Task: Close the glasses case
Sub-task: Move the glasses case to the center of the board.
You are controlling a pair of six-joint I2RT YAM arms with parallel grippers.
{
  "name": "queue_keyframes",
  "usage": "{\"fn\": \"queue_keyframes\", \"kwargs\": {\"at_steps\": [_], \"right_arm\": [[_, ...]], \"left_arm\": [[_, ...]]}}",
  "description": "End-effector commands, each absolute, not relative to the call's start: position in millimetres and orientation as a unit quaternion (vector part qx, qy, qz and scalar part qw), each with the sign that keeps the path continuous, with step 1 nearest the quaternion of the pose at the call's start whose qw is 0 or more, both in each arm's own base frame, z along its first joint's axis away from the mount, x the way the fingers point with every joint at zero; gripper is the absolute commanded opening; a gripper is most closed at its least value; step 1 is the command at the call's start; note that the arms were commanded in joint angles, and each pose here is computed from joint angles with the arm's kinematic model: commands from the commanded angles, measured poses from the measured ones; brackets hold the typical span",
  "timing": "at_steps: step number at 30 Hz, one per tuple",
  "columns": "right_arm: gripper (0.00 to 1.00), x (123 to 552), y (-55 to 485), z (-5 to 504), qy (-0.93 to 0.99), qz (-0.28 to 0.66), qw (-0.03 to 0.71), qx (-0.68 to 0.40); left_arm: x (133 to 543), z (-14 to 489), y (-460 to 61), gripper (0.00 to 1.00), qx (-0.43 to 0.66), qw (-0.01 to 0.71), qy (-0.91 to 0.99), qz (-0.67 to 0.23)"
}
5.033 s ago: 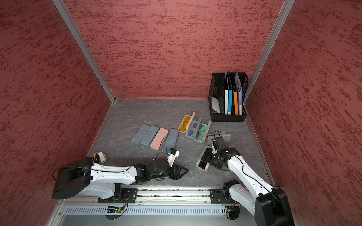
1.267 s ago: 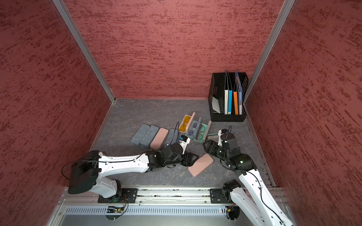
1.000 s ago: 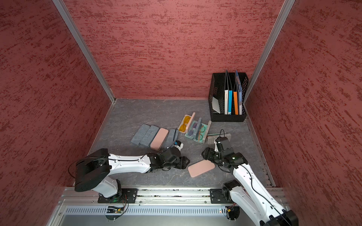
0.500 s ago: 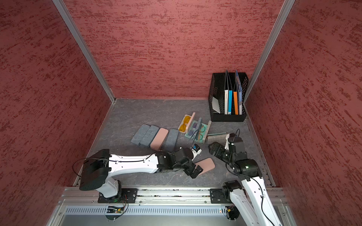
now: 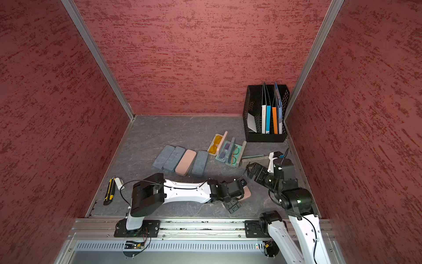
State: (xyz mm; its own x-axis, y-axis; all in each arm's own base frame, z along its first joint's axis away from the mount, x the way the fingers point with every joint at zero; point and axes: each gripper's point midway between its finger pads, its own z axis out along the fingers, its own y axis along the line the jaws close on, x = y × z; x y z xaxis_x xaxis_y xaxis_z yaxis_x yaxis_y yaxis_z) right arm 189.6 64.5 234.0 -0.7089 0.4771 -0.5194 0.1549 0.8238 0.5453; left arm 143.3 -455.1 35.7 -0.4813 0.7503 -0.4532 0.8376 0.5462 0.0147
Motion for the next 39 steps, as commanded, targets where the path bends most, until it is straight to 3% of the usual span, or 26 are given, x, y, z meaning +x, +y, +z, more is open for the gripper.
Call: {"fn": "queue_keyframes", "kwargs": {"at_steps": [1,7,12,16,22,39], "right_arm": [[0.98,185,66,229,0.897,0.238,0.333,0.164],[0.98,187,70,229,0.895,0.248,0.335,0.156],[0.98,188,72,228,0.895,0.253,0.336,0.151],[0.98,188,73,226,0.894,0.256,0.336,0.147],[0.99,189,76,222,0.895,0.261,0.333,0.141],[0.98,186,81,210,0.900,0.265,0.325,0.116]], "left_arm": [[152,23,-445,1.00,0.467,0.196,0.859,-0.072],[160,13,-433,0.99,0.446,0.189,0.873,-0.056],[166,2,-397,0.83,0.385,0.170,0.906,-0.042],[175,-6,-352,0.77,0.296,0.155,0.941,-0.048],[200,-15,-301,0.75,0.168,0.147,0.972,-0.068],[273,-10,-297,0.77,0.073,0.185,0.976,-0.086]]}}
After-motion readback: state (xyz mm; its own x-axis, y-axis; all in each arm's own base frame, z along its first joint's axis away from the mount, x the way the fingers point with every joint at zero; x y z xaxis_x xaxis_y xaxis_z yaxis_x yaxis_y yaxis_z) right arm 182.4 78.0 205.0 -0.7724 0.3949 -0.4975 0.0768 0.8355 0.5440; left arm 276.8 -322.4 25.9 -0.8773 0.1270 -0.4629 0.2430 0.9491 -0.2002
